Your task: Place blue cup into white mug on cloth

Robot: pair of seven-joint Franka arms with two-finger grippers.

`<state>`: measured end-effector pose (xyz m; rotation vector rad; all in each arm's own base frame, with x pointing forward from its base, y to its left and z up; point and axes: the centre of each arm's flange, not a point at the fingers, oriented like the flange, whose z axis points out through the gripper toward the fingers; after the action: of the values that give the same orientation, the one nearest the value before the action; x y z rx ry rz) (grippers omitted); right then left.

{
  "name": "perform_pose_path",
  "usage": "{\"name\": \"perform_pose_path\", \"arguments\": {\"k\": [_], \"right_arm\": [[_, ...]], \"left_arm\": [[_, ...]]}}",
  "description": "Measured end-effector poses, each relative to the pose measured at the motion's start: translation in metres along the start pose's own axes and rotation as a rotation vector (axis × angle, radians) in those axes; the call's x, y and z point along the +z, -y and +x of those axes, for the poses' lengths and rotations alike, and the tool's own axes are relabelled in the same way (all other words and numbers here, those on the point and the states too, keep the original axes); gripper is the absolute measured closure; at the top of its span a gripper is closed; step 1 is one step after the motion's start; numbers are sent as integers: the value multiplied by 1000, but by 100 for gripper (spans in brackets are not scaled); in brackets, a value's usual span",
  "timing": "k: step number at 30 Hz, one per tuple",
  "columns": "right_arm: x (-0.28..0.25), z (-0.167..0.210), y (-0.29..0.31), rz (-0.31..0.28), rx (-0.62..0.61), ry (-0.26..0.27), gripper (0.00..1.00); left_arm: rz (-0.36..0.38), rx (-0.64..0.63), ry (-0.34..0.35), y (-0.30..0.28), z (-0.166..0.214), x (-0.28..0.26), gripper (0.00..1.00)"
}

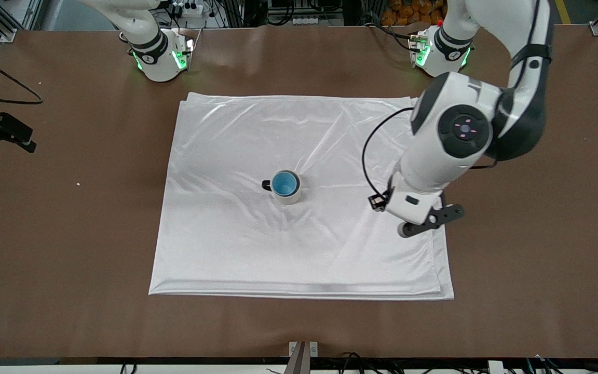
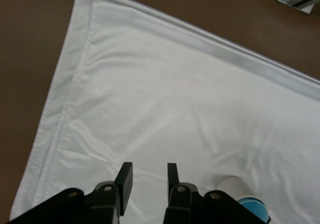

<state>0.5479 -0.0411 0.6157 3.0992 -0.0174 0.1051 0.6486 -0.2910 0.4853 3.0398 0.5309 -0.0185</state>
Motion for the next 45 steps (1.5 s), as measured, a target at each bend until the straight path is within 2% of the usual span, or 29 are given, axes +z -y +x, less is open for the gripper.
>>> {"name": "perform_pose_path", "arguments": {"k": [12,21,31,45], "right_arm": [[-2,-3,3,-2,6,11,0],[-7,-6,3,-3,9,10,0],[-32,-7,7,-3,17,-17,0],[-39,-7,15,0,7,-24,0]], "left_arm": [[-8,92,-18,131,85,-40,64],[-5,209,-22,209,122,-50,63],[-5,286,-27,219,126,-53,59],[25,387,-20,225,127,-53,59]]}}
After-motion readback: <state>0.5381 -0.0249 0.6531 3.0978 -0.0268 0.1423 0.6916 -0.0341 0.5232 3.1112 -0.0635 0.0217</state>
